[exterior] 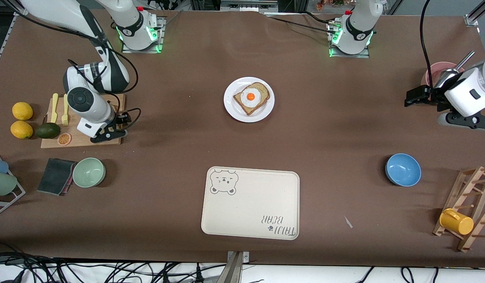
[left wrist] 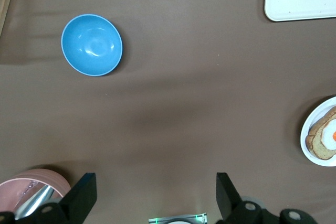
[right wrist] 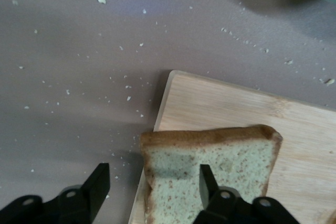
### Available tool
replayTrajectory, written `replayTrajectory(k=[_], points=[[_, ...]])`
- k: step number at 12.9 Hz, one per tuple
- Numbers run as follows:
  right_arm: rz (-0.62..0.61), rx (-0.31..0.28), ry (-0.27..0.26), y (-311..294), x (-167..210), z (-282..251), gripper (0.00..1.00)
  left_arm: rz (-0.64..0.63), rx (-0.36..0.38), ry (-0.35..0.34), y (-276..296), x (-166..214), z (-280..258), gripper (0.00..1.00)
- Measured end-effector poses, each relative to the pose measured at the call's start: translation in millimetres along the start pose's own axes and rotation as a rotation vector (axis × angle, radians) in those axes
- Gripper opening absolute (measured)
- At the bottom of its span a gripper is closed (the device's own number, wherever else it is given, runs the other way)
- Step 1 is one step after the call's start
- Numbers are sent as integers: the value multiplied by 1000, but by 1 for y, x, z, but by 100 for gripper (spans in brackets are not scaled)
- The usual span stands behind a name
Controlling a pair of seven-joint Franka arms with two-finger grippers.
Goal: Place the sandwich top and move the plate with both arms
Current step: 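Grasp the bread slice edge with the right gripper and lift it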
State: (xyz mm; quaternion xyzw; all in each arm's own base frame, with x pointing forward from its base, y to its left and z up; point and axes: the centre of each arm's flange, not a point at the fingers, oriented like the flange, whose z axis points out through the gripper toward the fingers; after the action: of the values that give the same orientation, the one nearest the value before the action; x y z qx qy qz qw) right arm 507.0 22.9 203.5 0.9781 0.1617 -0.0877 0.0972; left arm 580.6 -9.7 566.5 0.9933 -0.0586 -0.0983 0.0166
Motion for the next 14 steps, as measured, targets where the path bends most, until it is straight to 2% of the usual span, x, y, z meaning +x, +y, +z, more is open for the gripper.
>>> replayTrajectory(k=[1,2,3,5,6,8,9,11,12,14], points=[[-12,-10,-2,0,0,1,76,0,0,0,0,0,0,100],[-20,-17,-4,0,0,2,68,0,0,0,0,0,0,100],[-25,-22,-6,1,-1,2,68,-1,0,0,0,0,0,100],[-33,-28,-12,1,-2,5,54,-1,0,0,0,0,0,100],[-36,-31,-14,1,-3,6,54,-1,0,0,0,0,0,100],[-35,-35,-15,4,-4,6,41,-1,0,0,0,0,0,100],[-35,-35,-16,4,-4,7,41,-1,0,0,0,0,0,100],[-35,-35,-15,3,-4,6,27,-1,0,0,0,0,0,100],[-36,-35,-15,3,-4,6,27,-1,0,0,0,0,0,100],[-35,-35,-14,4,-4,6,12,-1,0,0,0,0,0,100]])
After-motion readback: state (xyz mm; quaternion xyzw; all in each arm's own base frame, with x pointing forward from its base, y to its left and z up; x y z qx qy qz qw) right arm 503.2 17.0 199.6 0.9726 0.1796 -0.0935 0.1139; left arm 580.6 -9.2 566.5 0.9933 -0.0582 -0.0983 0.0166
